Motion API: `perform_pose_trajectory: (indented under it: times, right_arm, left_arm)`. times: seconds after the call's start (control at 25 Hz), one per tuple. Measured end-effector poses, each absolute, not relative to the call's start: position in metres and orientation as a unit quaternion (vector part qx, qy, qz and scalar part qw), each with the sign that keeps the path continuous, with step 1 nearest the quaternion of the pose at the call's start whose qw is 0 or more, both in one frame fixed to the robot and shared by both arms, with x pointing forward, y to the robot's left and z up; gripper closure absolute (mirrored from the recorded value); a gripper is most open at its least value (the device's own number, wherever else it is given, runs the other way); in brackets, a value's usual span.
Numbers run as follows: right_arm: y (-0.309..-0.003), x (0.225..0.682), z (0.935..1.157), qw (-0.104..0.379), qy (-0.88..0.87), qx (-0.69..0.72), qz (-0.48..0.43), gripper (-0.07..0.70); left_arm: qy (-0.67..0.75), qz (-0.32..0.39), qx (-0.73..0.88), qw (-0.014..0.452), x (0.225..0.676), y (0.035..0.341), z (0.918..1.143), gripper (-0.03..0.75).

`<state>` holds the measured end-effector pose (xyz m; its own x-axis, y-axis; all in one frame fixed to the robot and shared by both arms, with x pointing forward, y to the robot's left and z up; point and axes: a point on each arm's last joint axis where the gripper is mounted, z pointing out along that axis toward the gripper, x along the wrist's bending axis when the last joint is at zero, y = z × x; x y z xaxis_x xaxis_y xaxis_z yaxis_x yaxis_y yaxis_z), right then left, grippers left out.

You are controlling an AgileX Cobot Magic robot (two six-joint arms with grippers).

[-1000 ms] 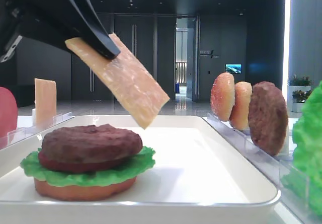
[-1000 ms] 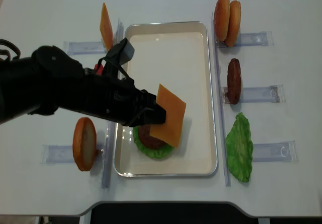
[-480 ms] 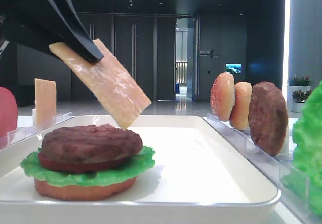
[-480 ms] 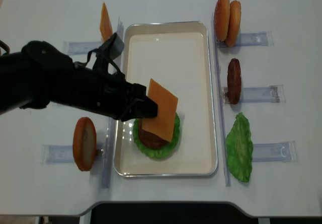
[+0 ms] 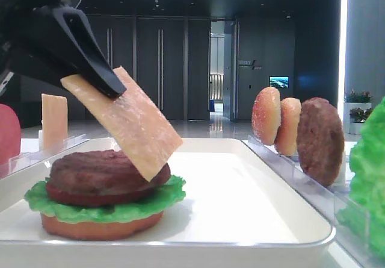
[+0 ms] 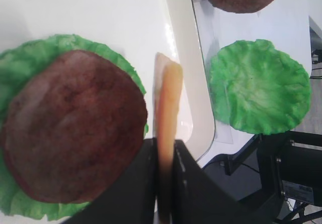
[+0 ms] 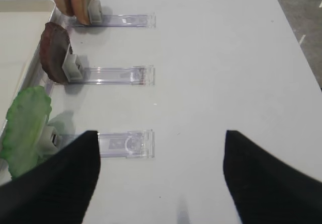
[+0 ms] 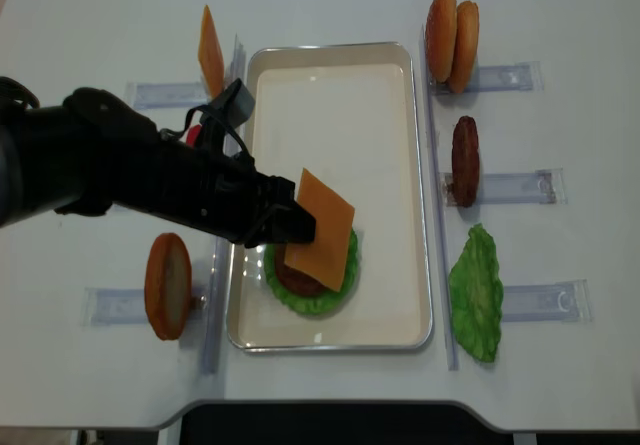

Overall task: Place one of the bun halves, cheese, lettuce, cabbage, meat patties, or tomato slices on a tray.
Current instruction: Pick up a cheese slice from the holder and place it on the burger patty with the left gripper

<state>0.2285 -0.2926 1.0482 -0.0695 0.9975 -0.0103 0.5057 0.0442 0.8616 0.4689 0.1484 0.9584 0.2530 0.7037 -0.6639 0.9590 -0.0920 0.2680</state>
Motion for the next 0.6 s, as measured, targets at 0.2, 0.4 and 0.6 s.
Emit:
perform_pose_trajectory:
  times: [0.2,0.4,0.6]
  right_arm:
    - [-0.2926,0.2285,1.0482,0.342,0.637,0.59,0.36,0.141]
    - [-0.2926,0.2285,1.0482,0.342,0.637,0.59,0.36,0.141]
    - [-0.2926,0.2285,1.0482,0.342,0.637,0.59,0.36,0.141]
  left_arm:
    - [0.582,-0.182,0.717,0.337,0.4706,0.1525,0.9573,0.681]
    - [0.582,-0.181,0.719,0.335,0.4708,0.1528,0.9566,0.681]
    - [0.59,-0.175,0.716,0.328,0.4683,0.1555,0.9512,0.681]
